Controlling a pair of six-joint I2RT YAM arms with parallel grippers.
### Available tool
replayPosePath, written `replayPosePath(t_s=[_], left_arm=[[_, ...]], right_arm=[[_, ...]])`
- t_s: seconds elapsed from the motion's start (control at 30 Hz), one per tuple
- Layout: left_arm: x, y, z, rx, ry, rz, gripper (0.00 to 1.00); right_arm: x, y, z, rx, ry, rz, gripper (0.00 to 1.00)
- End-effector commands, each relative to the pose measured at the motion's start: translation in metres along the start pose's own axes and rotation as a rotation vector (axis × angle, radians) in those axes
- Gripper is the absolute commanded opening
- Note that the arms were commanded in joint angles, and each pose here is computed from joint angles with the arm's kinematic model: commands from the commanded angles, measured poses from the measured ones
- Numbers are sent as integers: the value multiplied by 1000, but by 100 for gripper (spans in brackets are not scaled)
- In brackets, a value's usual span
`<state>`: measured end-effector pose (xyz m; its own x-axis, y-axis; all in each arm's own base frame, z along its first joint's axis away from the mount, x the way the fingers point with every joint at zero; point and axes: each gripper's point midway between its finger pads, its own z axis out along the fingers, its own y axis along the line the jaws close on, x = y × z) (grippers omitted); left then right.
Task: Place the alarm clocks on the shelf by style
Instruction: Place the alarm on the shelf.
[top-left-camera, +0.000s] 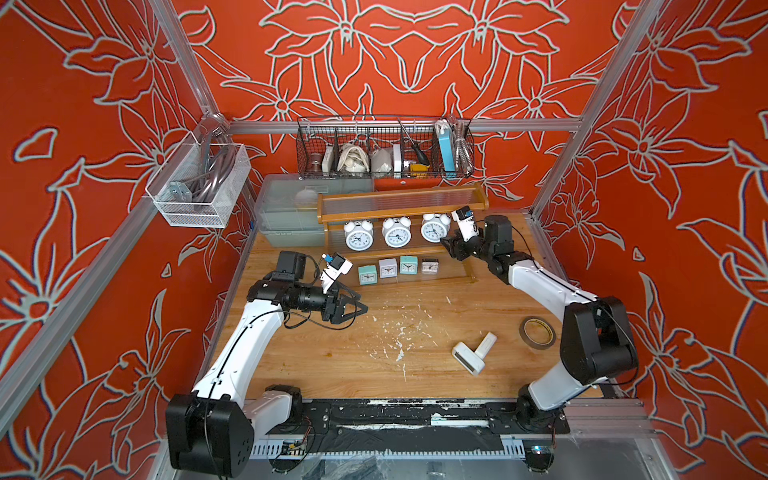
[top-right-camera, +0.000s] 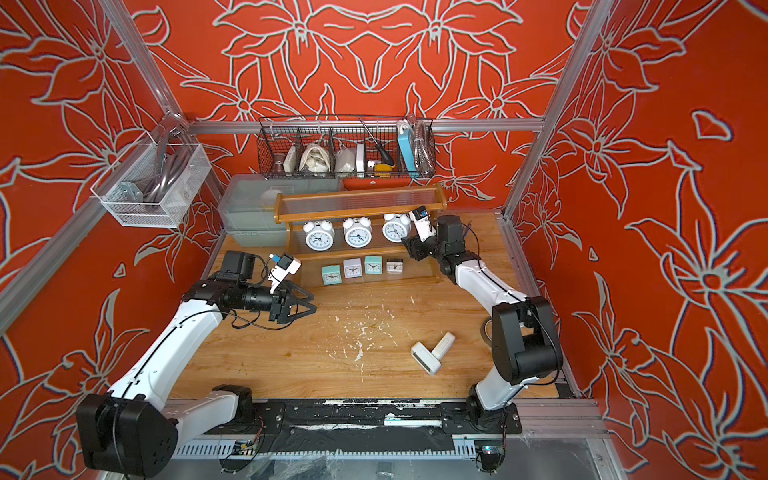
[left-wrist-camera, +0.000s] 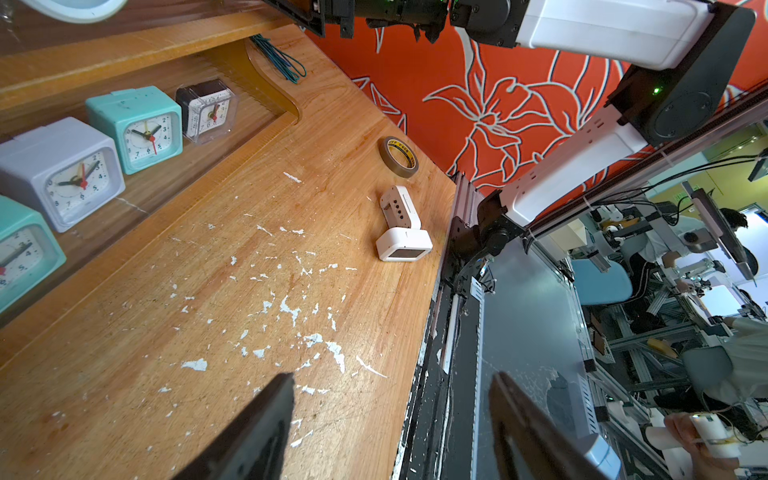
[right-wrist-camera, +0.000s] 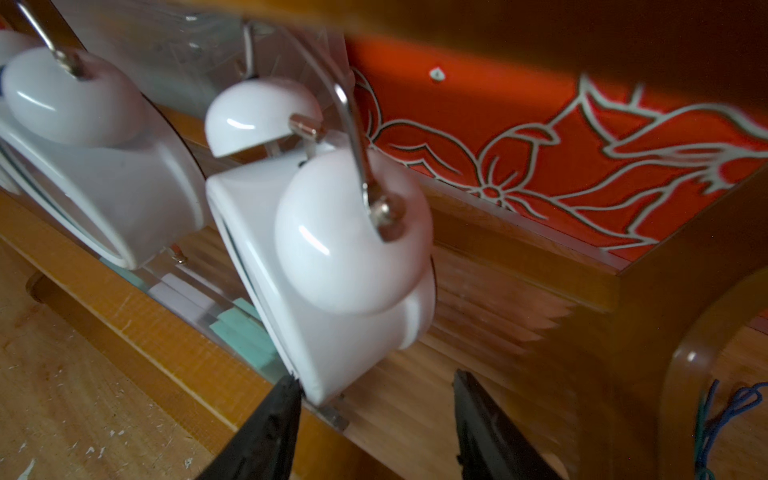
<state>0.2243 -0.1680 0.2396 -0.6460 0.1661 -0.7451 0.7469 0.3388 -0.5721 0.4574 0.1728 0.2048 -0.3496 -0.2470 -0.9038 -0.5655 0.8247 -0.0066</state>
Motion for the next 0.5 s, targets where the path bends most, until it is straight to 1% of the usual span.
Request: replayPosePath(t_s=[0.0,0.23,0.37,0.47], left_arm=[[3,-5,-2,8,-7,5,74],[3,-5,-3,7,-8,4,74],[2,-5,-3,6,-9,7,74],[2,-5,-3,6,-9,8,74]], right_arm=[[5,-13,-1,66,44,40,60],[4,-15,-1,81,46,66,53],[3,-11,-3,58,46,79,53],[-1,-3,-11,27,53,112,53]])
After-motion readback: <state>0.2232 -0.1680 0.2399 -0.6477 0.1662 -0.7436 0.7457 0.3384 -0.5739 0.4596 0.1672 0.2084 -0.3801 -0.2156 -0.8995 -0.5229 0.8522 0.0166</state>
